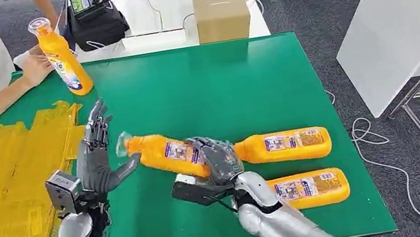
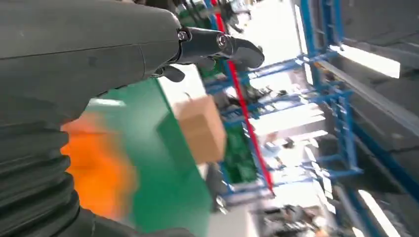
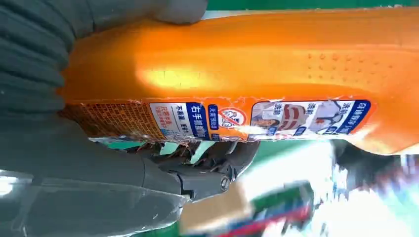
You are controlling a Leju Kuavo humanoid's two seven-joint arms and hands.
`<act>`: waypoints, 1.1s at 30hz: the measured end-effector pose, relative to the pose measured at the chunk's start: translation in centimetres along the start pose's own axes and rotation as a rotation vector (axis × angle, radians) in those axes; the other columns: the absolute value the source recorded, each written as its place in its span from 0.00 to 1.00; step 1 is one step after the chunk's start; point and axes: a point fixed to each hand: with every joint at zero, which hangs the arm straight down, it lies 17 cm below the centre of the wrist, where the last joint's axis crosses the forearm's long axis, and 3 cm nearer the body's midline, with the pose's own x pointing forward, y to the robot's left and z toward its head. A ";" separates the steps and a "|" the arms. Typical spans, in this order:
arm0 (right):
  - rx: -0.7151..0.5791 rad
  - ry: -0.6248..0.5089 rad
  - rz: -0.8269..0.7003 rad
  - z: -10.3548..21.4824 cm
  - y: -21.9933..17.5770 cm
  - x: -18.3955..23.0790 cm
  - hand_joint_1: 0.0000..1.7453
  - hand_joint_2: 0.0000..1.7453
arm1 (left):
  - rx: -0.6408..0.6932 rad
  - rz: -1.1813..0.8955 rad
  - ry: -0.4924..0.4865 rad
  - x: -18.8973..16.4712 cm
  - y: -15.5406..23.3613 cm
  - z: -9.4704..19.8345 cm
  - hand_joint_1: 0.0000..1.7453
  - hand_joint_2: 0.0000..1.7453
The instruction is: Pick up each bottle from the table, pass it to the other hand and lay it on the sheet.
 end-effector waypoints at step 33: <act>-0.413 -0.273 -0.460 2.7 -8.4 8.9 1.00 1.00 | -0.248 0.552 0.116 4.3 -6.3 -0.7 0.00 1.00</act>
